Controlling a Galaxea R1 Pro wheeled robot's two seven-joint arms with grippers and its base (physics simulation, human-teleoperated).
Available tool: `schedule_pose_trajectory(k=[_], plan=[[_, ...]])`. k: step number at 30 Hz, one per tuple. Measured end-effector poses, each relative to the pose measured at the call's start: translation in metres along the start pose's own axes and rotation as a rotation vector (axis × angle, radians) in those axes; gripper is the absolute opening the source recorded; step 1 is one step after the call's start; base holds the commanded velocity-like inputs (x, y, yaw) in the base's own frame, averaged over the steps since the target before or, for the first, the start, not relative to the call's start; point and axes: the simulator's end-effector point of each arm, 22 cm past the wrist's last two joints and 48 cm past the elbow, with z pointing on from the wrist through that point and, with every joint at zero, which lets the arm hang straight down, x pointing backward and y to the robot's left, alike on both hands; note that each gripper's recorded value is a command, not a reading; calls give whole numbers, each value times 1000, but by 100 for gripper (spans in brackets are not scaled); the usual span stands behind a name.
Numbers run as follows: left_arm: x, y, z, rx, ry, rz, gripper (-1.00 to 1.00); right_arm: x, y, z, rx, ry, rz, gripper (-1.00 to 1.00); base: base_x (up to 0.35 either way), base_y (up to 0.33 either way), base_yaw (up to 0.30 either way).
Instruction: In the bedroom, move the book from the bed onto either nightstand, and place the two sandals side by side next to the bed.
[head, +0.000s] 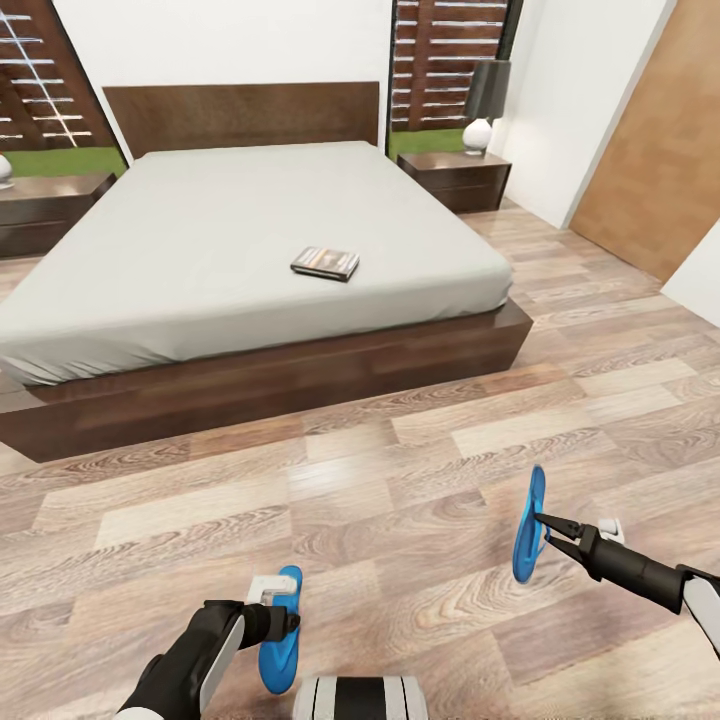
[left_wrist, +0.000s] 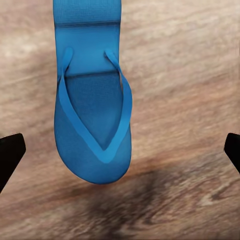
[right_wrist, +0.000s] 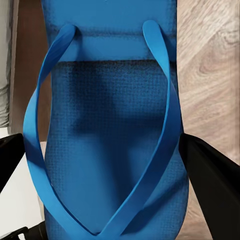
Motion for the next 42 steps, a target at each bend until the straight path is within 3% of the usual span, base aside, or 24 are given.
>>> schedule_pose_trajectory(k=[30, 33, 38, 42], plan=[[45, 7, 36, -1, 107, -22, 100, 26, -51, 19, 66, 57, 66, -100, 0, 0, 0], [41, 8, 36, -3, 88, -21, 100, 26, -51, 19, 66, 58, 67, -100, 0, 0, 0], [20, 11, 36, -18, 3, -11, 100, 27, -51, 20, 66, 58, 69, -100, 0, 0, 0], [-4, 35, 34, -137, -111, -8, 100, 27, -51, 20, 66, 58, 69, -100, 0, 0, 0]])
